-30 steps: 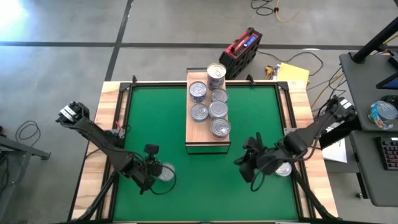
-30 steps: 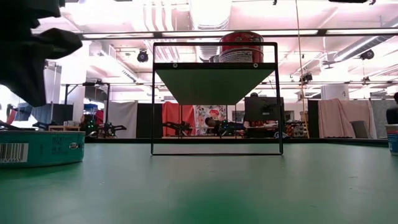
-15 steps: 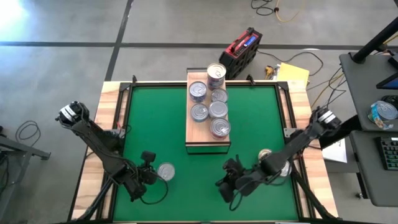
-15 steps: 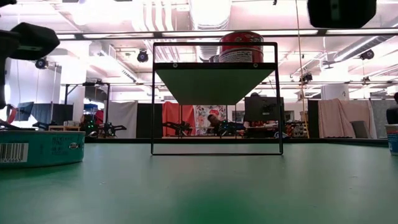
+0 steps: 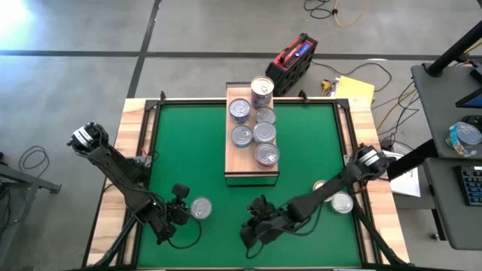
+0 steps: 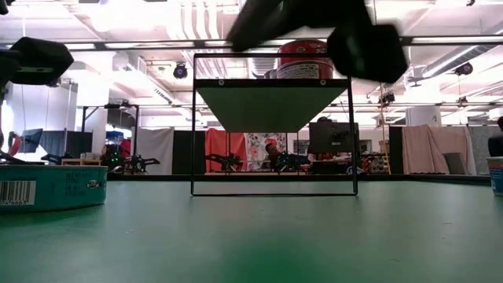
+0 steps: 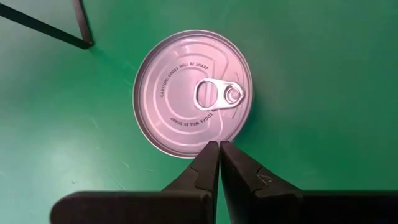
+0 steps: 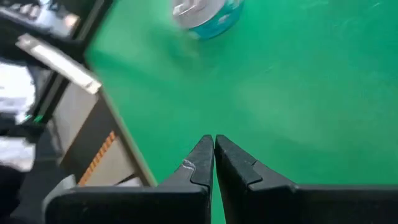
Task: Stack canned seafood by type on shelf
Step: Stack the light blue tuna can on top of the light blue can on the shelf
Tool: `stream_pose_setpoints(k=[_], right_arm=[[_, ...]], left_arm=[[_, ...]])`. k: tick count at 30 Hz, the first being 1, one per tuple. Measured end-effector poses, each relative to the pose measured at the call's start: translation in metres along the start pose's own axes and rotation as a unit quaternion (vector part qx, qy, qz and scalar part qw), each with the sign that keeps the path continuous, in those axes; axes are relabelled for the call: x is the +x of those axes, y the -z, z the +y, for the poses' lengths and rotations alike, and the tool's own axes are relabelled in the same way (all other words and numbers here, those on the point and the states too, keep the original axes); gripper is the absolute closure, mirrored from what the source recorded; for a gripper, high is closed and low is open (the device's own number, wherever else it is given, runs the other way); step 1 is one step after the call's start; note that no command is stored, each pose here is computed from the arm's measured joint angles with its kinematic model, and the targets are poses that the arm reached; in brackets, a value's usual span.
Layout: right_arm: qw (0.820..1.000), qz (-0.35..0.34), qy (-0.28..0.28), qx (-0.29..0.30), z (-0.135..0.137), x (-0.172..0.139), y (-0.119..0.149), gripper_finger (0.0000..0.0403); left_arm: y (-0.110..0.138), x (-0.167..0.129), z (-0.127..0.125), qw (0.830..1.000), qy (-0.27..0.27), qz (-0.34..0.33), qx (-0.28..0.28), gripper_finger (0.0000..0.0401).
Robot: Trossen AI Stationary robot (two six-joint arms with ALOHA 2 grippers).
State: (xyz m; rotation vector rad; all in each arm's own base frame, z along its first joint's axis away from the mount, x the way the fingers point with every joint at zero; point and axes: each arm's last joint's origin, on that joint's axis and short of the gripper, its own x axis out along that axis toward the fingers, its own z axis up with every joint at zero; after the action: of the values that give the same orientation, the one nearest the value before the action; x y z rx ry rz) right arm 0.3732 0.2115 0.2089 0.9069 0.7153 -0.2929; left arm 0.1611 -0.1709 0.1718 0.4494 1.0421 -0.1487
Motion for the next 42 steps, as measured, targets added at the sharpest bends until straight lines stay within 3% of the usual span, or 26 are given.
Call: stream_pose_setpoints(k=[6,13,26,34,42], right_arm=[[0.999,-0.013,0.029,0.014,-0.016,0.031,-0.016,0.0394],[0.999,-0.036,-0.003,0.024,-0.022,0.056,-0.032,0.0394],[0.997,-0.066,-0.009,0.029,-0.024,0.067,-0.027,0.0394],[0.993,-0.086,-0.066,0.035,-0.028,0.098,-0.018,0.0393],[0.989,-0.127,-0.055,0.047,-0.036,0.11,-0.015,0.0343]], left_arm=[[0.002,0.002,0.001,1.0,-0.023,-0.006,0.019,0.0401],[0.009,0.007,0.002,0.999,-0.034,-0.004,0.022,0.0401],[0.011,0.017,-0.002,0.998,-0.026,-0.051,0.023,0.0401],[0.018,0.025,-0.003,0.998,-0.027,-0.062,0.0,0.0401],[0.023,0.032,-0.005,0.995,-0.007,-0.098,-0.028,0.0401]])
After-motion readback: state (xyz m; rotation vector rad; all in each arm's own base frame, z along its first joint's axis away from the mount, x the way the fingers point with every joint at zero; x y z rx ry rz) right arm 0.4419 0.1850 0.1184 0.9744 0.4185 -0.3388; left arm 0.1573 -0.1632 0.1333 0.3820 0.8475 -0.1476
